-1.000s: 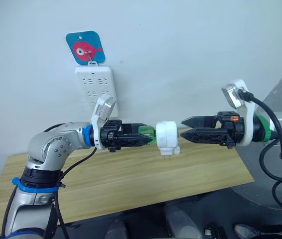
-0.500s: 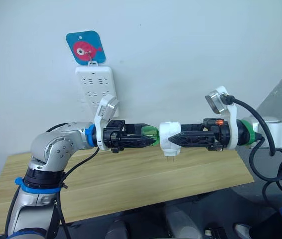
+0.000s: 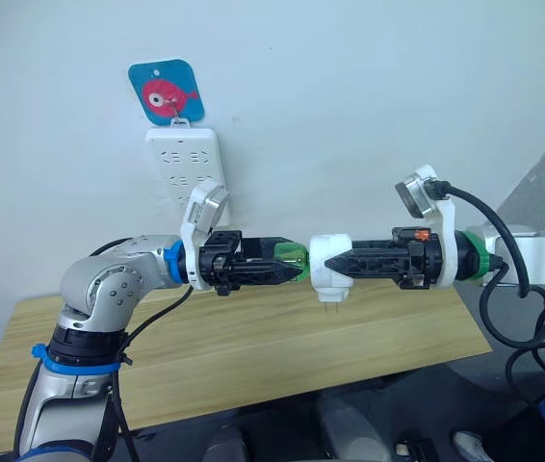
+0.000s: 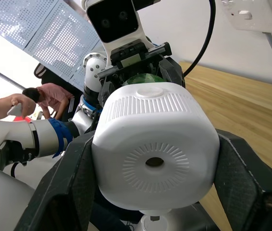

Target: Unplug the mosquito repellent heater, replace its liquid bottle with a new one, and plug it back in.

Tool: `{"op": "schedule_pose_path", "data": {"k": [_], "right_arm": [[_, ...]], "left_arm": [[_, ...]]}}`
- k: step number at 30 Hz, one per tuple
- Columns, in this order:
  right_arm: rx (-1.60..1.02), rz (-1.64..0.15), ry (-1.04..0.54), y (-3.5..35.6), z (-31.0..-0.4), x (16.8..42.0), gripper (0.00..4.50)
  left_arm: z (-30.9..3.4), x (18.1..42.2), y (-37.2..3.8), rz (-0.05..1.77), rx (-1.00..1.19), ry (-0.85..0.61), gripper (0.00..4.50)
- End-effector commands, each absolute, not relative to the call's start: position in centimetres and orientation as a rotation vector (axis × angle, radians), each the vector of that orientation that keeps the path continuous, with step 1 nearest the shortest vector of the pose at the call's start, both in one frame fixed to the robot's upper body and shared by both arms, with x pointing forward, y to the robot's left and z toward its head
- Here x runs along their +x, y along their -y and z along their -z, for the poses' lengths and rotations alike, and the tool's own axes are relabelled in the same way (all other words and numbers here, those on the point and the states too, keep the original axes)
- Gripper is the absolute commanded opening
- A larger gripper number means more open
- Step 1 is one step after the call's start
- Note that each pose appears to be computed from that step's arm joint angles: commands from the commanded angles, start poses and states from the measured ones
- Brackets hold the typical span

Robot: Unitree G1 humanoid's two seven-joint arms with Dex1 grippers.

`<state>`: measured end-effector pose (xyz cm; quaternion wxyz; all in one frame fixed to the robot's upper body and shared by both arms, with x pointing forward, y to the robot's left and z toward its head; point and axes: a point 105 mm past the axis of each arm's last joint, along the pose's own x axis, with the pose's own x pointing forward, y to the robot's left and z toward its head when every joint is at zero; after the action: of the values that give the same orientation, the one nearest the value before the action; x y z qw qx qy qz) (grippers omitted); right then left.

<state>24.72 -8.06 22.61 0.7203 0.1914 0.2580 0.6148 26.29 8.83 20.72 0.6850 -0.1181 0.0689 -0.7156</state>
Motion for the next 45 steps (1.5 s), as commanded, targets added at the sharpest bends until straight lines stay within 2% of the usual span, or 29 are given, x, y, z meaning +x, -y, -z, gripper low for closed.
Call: {"op": "schedule_pose_path", "data": {"k": [1,6,7,16,21,29,45], "right_arm": [[0.452,-1.439,-0.537,7.4,-24.0,23.7,2.94],[0.486,-1.403,-0.553,7.8,-23.8,23.8,2.94],[0.493,-1.392,-0.555,7.8,-23.7,23.9,2.94],[0.525,-1.212,-0.581,9.2,-22.3,25.7,2.94],[0.528,-1.092,-0.593,9.7,-21.5,27.0,2.94],[0.521,-1.012,-0.603,9.1,-20.6,27.6,2.94],[0.548,-0.975,-0.575,8.0,-20.6,27.9,2.94]], "left_arm": [[-21.0,26.9,-8.5,1.568,-0.096,-0.088,2.65],[-20.7,27.6,-8.7,1.521,0.114,0.019,4.24],[-20.8,27.8,-8.7,1.509,0.144,0.043,4.28],[-19.8,28.7,-9.5,1.416,0.519,0.183,4.28],[-19.4,29.0,-9.2,1.382,0.674,0.314,4.28],[-18.6,29.1,-8.1,1.389,0.759,0.422,4.28],[-17.7,31.0,-6.8,1.28,0.856,0.484,4.28]]}}
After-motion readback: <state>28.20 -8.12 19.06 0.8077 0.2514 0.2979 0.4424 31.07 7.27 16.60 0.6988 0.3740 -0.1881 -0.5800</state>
